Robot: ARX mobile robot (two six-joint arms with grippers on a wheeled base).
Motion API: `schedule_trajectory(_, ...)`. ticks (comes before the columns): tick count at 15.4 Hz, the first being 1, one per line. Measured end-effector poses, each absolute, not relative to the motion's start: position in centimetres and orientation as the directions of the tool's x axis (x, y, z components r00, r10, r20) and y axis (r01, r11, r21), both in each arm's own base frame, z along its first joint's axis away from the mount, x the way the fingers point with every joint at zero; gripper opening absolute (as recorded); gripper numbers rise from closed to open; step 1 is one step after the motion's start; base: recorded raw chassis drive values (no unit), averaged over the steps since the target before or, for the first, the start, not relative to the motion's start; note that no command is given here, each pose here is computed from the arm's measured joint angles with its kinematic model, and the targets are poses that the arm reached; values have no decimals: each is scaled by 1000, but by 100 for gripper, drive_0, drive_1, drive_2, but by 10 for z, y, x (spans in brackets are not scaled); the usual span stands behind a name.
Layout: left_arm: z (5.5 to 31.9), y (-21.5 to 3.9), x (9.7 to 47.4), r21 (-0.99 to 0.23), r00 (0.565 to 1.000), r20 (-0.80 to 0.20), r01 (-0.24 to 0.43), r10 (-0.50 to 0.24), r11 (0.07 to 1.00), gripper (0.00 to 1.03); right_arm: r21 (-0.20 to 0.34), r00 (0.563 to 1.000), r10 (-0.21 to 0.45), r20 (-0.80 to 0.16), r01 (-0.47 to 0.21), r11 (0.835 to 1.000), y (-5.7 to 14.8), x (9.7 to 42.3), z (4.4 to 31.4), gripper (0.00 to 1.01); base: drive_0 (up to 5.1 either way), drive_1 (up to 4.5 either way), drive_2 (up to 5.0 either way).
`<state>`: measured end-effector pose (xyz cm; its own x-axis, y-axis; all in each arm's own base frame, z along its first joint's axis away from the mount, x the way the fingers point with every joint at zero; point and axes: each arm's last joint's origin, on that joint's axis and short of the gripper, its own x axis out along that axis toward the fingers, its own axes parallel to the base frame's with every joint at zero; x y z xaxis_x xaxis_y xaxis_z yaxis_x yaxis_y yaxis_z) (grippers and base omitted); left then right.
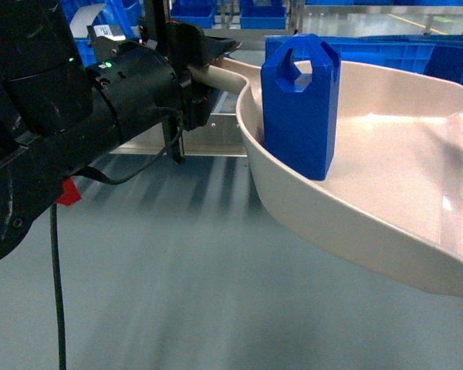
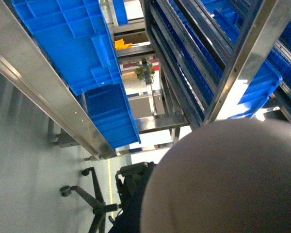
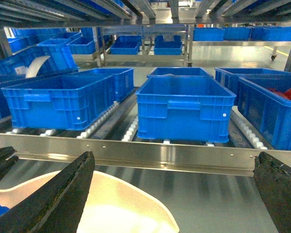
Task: Place part in tray to right shelf
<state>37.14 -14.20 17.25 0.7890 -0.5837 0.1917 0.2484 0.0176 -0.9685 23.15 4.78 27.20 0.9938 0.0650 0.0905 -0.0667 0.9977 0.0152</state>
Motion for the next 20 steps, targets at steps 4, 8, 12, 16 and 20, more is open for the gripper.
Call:
schedule_trajectory(4, 172, -144, 371, -969, 784, 191, 248, -591, 16, 12, 16, 994, 65, 92, -66, 998, 48, 231, 272, 98, -274, 504, -214)
schedule_trajectory(8, 173, -144, 371, -969, 786, 191, 248, -588, 17, 12, 16, 994, 65, 92, -66, 998, 48, 231, 272, 98, -314, 499, -161)
schedule_trajectory(12, 173, -141, 372, -968, 791, 192, 249, -581, 18, 12, 16, 993, 68, 94, -70, 997, 48, 231, 272, 98, -18, 402, -438)
schedule_trajectory(16, 173, -142, 372, -968, 788, 194, 251, -584, 17, 12, 16, 993, 67, 95, -69, 998, 48, 231, 272, 98, -10, 418, -438)
schedule_trajectory(20, 173, -141, 372, -968, 791, 193, 249, -581, 17, 12, 16, 994, 67, 92, -69, 998, 48, 232, 272, 98, 10, 279, -258)
